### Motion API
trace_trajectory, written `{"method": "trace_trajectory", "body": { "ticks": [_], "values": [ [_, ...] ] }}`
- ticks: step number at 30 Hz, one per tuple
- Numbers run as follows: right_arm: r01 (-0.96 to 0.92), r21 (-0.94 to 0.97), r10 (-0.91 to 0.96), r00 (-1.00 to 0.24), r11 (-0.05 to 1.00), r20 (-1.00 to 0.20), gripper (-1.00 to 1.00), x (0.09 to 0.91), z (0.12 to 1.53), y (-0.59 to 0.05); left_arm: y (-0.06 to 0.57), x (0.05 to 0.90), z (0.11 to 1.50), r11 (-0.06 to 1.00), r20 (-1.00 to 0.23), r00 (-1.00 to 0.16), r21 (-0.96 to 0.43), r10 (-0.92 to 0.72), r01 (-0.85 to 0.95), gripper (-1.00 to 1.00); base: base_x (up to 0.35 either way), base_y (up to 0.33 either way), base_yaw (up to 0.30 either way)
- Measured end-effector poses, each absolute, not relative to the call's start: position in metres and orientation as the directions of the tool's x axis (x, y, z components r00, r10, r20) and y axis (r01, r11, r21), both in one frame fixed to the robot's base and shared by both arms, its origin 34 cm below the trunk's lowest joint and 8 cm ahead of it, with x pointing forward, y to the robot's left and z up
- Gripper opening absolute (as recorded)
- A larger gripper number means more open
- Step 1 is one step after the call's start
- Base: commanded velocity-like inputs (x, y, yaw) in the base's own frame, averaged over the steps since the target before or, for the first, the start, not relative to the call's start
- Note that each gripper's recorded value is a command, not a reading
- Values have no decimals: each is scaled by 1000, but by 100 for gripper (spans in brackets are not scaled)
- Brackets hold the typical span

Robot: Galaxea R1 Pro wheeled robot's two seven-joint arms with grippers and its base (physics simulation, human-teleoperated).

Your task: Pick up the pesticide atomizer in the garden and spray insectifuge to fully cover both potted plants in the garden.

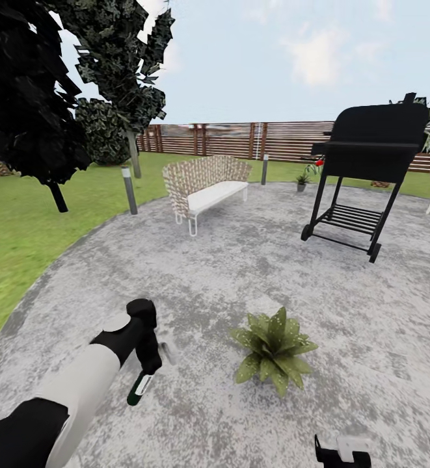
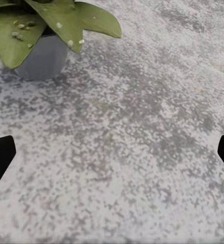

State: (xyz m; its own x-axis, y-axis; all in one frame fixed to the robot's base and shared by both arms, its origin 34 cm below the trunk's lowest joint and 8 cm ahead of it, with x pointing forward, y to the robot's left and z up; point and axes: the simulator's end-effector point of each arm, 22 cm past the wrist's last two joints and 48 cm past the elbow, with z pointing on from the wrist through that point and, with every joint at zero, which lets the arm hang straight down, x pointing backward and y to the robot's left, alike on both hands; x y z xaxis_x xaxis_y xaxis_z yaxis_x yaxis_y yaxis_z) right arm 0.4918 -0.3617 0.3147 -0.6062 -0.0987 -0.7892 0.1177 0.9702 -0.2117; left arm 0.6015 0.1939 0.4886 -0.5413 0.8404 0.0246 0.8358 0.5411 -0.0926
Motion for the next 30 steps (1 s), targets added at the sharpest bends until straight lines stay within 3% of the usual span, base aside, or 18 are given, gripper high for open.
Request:
{"method": "trace_trajectory", "body": {
  "ticks": [3, 8, 12, 14, 30],
  "values": [
    [21, -238, -182, -580, 971, -794, 100, 506, 322, -347, 185, 615, 469, 514, -168, -520, -80, 837, 854, -100, -1, 1, 0],
    [-265, -269, -362, -426, 926, -829, 100, 555, 358, -293, 195, 614, 455, 484, -324, -487, -96, 811, 870, -100, 0, 0, 0],
    [-486, -173, -406, -429, 857, -807, 100, 562, 366, -253, 189, 600, 443, 386, -434, -384, -88, 815, 918, -100, 0, 0, 0],
    [-602, -103, -429, -428, 792, -796, 100, 568, 388, -235, 188, 591, 436, 359, -446, -364, -99, 818, 928, -100, 0, 0, 0],
    [-674, -44, -374, -354, 738, -857, 100, 589, 417, -163, 166, 561, 418, 324, -455, -357, -152, 816, 934, -100, 0, 0, 0]
  ]
}}
